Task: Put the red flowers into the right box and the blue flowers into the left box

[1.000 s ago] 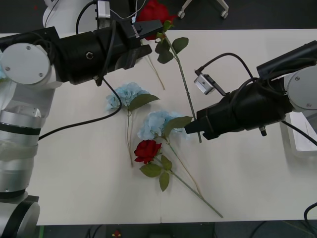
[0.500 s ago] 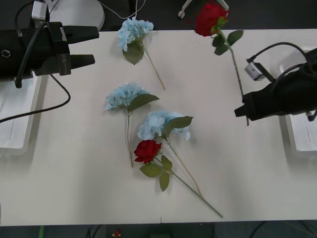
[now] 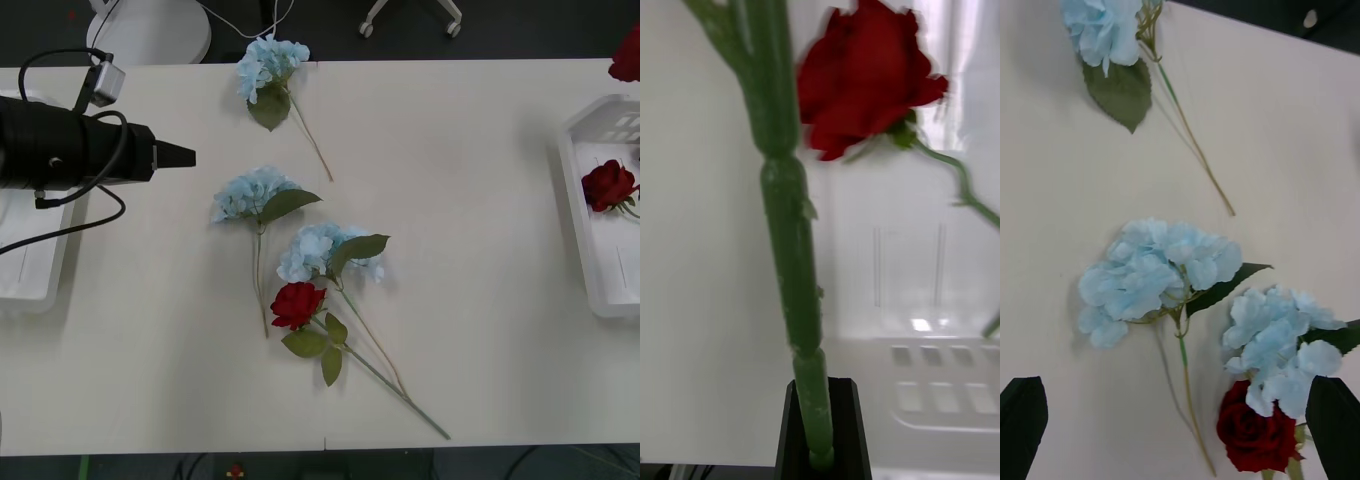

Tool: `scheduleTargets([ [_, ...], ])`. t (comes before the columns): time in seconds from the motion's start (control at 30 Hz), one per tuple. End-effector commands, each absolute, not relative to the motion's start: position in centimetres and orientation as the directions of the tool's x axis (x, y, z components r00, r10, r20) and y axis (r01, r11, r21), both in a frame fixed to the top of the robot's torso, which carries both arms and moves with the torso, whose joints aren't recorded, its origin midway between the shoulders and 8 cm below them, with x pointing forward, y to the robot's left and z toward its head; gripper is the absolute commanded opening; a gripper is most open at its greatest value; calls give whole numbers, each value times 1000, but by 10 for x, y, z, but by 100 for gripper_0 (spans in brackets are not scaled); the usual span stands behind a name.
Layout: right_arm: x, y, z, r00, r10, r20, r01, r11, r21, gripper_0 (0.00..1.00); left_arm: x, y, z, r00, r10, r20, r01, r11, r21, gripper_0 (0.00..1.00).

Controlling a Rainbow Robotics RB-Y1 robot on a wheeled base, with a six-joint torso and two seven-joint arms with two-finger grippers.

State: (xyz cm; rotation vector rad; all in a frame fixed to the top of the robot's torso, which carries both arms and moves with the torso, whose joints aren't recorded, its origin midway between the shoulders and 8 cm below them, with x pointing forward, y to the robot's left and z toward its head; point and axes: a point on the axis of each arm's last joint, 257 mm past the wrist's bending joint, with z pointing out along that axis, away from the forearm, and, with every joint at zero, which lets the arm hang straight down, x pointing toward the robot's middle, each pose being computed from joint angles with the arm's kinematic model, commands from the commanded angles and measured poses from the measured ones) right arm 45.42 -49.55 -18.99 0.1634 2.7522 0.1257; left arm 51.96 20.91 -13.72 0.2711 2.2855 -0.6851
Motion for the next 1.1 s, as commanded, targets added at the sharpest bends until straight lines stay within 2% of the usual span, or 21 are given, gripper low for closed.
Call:
scheduleTargets([
  [0.03, 448, -566, -165, -898, 194, -395, 211, 977, 0, 0, 539, 200, -133, -707, -44, -705, 313, 876, -368, 100],
  [0.27, 426, -612, -203, -908, 241, -342, 292, 951, -106, 0, 564, 168, -139, -736, -103, -669, 224, 895, -384, 100],
  [0.4, 422, -615, -231, -924, 221, -312, 287, 940, -183, 0, 573, 144, -167, -752, 6, -659, 262, 920, -290, 100],
  [0.57, 426, -604, -253, -931, 210, -298, 277, 939, -204, 0, 562, 124, -200, -766, 138, -628, 320, 929, -186, 100],
  [0.6, 427, -603, -255, -930, 210, -300, 278, 939, -204, 5, 559, 119, -206, -768, 162, -620, 333, 928, -170, 100],
  [0.67, 427, -602, -257, -930, 214, -300, 281, 938, -203, 27, 552, 113, -219, -772, 209, -600, 351, 928, -128, 100],
  [0.8, 427, -602, -259, -928, 219, -301, 285, 939, -195, 51, 547, 106, -234, -775, 242, -584, 355, 931, -85, 100],
  [0.87, 428, -602, -257, -926, 219, -307, 286, 938, -193, 68, 546, 106, -241, -782, 235, -577, 341, 937, -80, 100],
  [0.97, 434, -604, -247, -915, 225, -334, 294, 940, -173, 84, 546, 102, -253, -791, 224, -570, 326, 942, -83, 100],
  [1.03, 440, -603, -237, -902, 242, -358, 308, 941, -139, 84, 547, 99, -260, -792, 216, -571, 319, 944, -86, 100],
  [1.07, 444, -602, -229, -890, 255, -379, 317, 942, -110, 95, 547, 96, -265, -793, 212, -571, 315, 945, -87, 100],
  [1.1, 449, -603, -218, -875, 270, -403, 327, 942, -80, 99, 547, 94, -270, -795, 206, -570, 308, 947, -87, 100],
])
